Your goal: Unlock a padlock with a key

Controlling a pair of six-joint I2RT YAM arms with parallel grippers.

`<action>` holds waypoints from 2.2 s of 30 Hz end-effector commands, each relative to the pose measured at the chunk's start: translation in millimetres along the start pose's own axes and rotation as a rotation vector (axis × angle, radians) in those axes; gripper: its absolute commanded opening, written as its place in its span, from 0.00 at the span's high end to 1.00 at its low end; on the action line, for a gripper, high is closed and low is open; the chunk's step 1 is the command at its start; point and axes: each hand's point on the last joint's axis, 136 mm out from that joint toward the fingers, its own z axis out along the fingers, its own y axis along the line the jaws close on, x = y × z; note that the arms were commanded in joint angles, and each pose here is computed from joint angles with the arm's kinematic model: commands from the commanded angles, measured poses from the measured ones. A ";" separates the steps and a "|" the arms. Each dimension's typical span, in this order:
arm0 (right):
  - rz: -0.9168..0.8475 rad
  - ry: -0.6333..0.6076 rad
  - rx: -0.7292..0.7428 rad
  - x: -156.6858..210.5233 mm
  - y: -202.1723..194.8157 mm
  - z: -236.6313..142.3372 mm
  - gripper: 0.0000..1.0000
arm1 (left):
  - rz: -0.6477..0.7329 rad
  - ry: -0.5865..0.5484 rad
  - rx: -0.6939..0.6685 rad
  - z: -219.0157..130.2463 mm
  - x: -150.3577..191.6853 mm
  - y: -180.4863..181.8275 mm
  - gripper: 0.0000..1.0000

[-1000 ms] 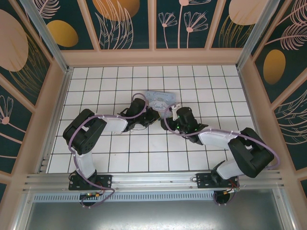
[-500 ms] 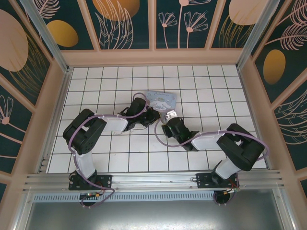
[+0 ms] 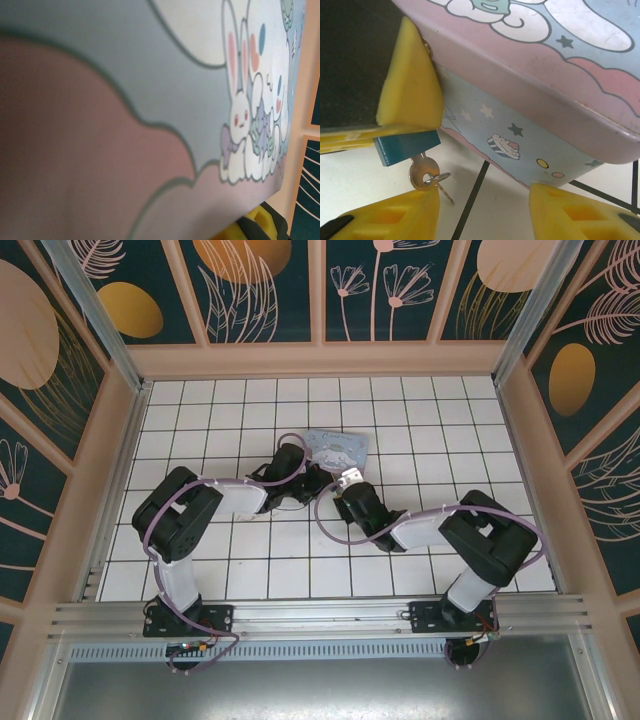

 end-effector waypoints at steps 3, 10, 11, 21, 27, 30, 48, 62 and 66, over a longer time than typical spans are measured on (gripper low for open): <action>-0.001 -0.064 0.014 -29.6 5.8 7.1 0.51 | 0.004 0.043 0.012 4.3 6.9 -4.4 1.00; 0.014 -0.075 0.031 -47.4 3.6 16.4 0.60 | 0.001 0.049 0.008 3.8 9.3 -0.8 1.00; 0.023 -0.073 0.033 -49.3 1.8 17.9 0.62 | 0.000 0.049 0.007 3.4 9.6 0.3 1.00; 0.109 -0.087 -0.057 -69.1 1.6 15.5 0.90 | -0.010 0.053 -0.001 3.9 12.4 7.6 1.00; 0.170 -0.076 -0.268 -75.8 21.5 6.0 1.00 | -0.010 0.053 -0.011 5.1 12.9 10.9 1.00; 0.224 -0.057 -0.407 -77.6 32.4 -0.8 1.00 | -0.009 0.051 -0.018 5.4 12.9 12.9 1.00; 0.385 -0.008 -0.471 -54.0 0.5 -20.0 0.61 | 0.001 0.060 -0.023 7.0 12.4 10.9 1.00; 0.078 -0.022 -0.141 -22.4 -6.4 -23.9 0.57 | 0.006 0.074 -0.016 9.2 11.3 5.1 1.00; 0.022 -0.041 -0.064 -17.5 -5.6 -18.0 0.57 | 0.007 0.075 -0.015 9.5 10.8 4.3 1.00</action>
